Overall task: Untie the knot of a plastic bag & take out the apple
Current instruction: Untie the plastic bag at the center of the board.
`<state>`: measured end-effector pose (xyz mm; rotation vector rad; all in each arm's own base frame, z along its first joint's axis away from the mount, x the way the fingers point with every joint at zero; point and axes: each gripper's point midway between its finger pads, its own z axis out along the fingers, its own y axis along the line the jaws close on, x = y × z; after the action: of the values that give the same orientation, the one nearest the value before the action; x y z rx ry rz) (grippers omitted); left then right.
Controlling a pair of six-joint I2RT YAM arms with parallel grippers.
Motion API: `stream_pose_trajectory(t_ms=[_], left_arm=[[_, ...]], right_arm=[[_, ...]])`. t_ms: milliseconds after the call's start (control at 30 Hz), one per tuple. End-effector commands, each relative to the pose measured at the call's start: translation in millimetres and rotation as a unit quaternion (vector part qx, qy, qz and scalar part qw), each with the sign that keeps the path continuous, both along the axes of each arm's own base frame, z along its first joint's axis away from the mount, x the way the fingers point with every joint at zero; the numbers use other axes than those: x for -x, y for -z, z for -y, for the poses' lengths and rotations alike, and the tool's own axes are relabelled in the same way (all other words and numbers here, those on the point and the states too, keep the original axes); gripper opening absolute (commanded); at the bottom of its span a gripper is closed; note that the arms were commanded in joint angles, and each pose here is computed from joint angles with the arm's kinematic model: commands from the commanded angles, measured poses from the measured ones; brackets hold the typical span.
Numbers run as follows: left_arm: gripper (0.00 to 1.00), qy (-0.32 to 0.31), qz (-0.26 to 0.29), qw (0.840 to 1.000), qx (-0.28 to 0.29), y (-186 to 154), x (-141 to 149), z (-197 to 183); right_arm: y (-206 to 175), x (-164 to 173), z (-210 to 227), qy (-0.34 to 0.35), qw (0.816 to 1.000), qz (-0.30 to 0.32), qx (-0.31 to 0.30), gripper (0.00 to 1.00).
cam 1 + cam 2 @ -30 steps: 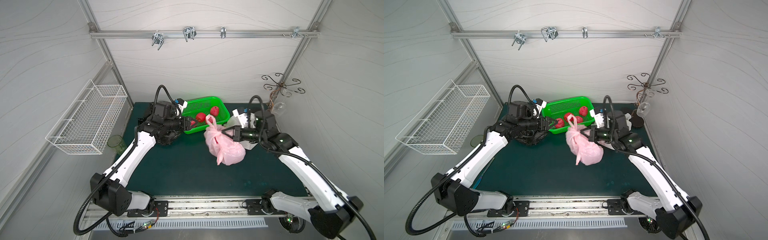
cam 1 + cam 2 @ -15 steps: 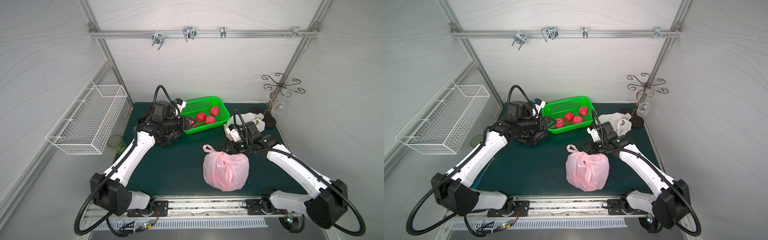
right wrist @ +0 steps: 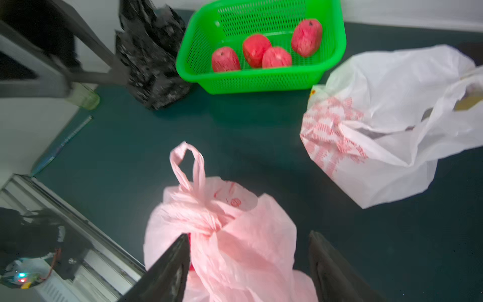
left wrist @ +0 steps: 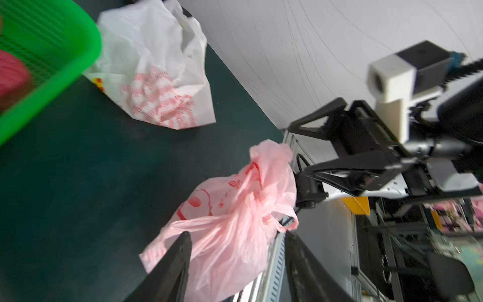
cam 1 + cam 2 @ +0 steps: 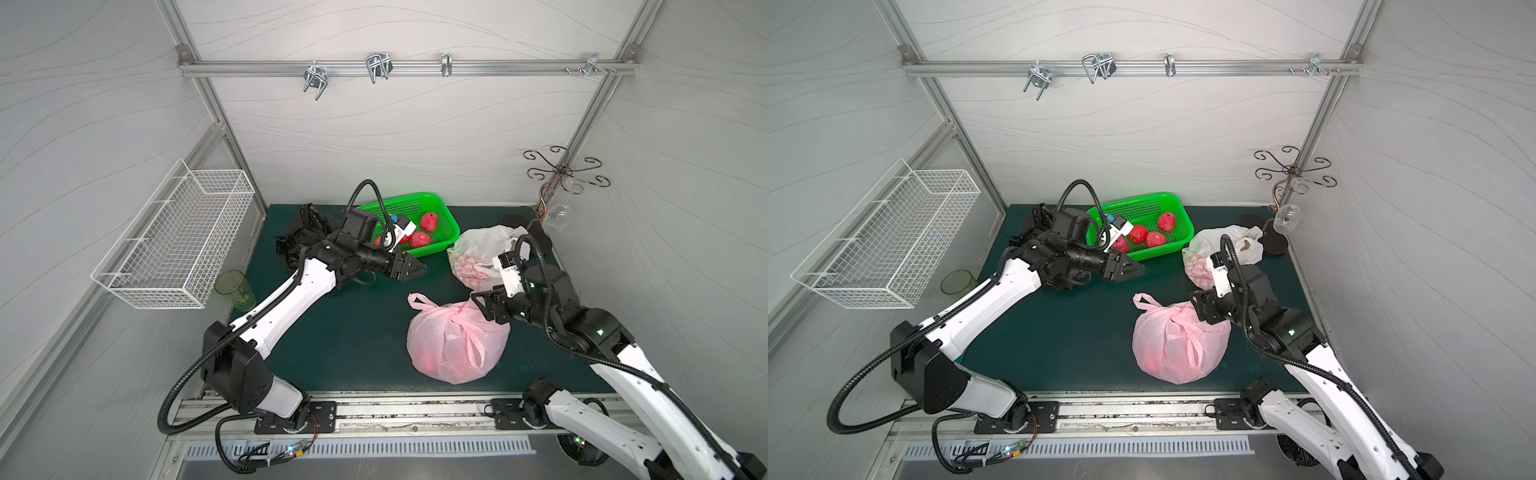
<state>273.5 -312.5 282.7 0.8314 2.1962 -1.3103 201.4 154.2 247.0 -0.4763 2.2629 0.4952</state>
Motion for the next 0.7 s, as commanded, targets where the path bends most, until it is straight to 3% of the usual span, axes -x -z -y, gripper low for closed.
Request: stream_pose_trajectory(t_ms=[0,200,333,467,667], left_arm=[[0.57,0.071,0.011,0.997,-0.008,-3.3,21.7,15.9],[0.59,0.090,0.024,0.986,-0.135,45.0,33.4,25.3],[0.59,0.087,0.015,0.985,-0.152,56.9,30.2,27.8],[0.58,0.091,0.004,0.983,-0.162,65.0,30.8,29.6],[0.60,0.114,-0.006,0.977,-0.179,76.7,42.1,37.6]], right_arm=[[34.0,11.3,4.3,-0.006,0.999,-0.043,0.030,0.76],[45.9,5.6,6.0,0.005,0.996,-0.057,0.067,0.83],[57.7,3.0,1.9,0.001,0.994,-0.076,0.084,0.81],[59.2,9.9,-2.6,-0.010,0.992,-0.069,0.101,0.68],[57.2,18.3,-4.7,-0.016,0.992,-0.053,0.114,0.32]])
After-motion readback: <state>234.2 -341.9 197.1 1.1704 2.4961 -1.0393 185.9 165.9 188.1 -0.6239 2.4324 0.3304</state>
